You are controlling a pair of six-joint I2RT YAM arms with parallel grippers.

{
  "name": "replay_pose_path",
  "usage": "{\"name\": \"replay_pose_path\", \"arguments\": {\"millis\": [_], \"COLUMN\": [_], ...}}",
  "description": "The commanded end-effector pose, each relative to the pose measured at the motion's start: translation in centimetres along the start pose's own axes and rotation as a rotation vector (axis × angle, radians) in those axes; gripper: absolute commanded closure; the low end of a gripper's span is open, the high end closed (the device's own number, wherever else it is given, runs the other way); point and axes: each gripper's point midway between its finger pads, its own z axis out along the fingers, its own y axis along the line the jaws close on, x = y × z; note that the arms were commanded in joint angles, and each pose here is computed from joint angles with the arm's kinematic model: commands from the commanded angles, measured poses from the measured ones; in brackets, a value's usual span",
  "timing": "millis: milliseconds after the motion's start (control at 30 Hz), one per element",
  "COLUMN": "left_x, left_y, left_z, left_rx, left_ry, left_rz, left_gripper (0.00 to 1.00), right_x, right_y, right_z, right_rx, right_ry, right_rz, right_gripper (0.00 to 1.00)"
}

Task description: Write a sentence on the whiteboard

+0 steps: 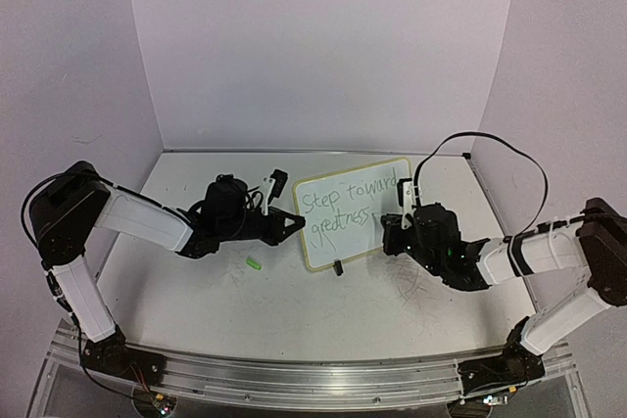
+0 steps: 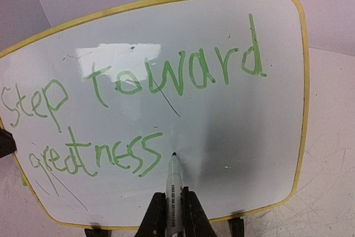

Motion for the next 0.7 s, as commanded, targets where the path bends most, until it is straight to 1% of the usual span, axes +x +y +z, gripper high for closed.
{"name": "replay_pose_path", "arguments": {"millis": [0, 100, 233, 400, 500, 567, 667], "left_x": [-1.1, -1.0, -1.1, -1.1, -1.2, -1.2, -1.5], "left_y": [0.4, 0.3, 0.4, 0.7, 0.9, 1.1, 1.1], "left_z": [-0.7, -0.6, -0.6, -0.8, -0.9, -0.9, -1.2], "left_rx": [-0.039, -0.036, -0.039, -0.059, -0.072, -0.082, -0.090], "left_ry": [-0.034, -0.030, -0.031, -0.038, -0.044, -0.047, -0.057], "left_rz": [0.038, 0.035, 0.035, 0.030, 0.030, 0.032, 0.038], "left_gripper": [1.00, 1.00, 1.00, 0.98, 0.93, 0.86, 0.76], "right_x": [-1.5, -1.2, -1.7, -4.2, -3.7, -3.5, -4.0], "right_y": [0.5, 0.4, 0.4, -0.5, -0.9, -0.8, -1.4], "right_z": [0.8, 1.1, 0.7, -3.6, -5.5, -6.3, -7.1], "right_rx": [0.000, 0.008, 0.006, -0.013, -0.036, -0.060, -0.043], "right_ry": [-0.045, -0.043, -0.053, -0.055, -0.006, 0.011, 0.004], "right_rz": [0.013, 0.014, 0.024, 0.084, 0.097, 0.079, 0.049], "right_gripper": [1.00, 1.00, 1.00, 1.00, 1.00, 1.00, 1.00]}}
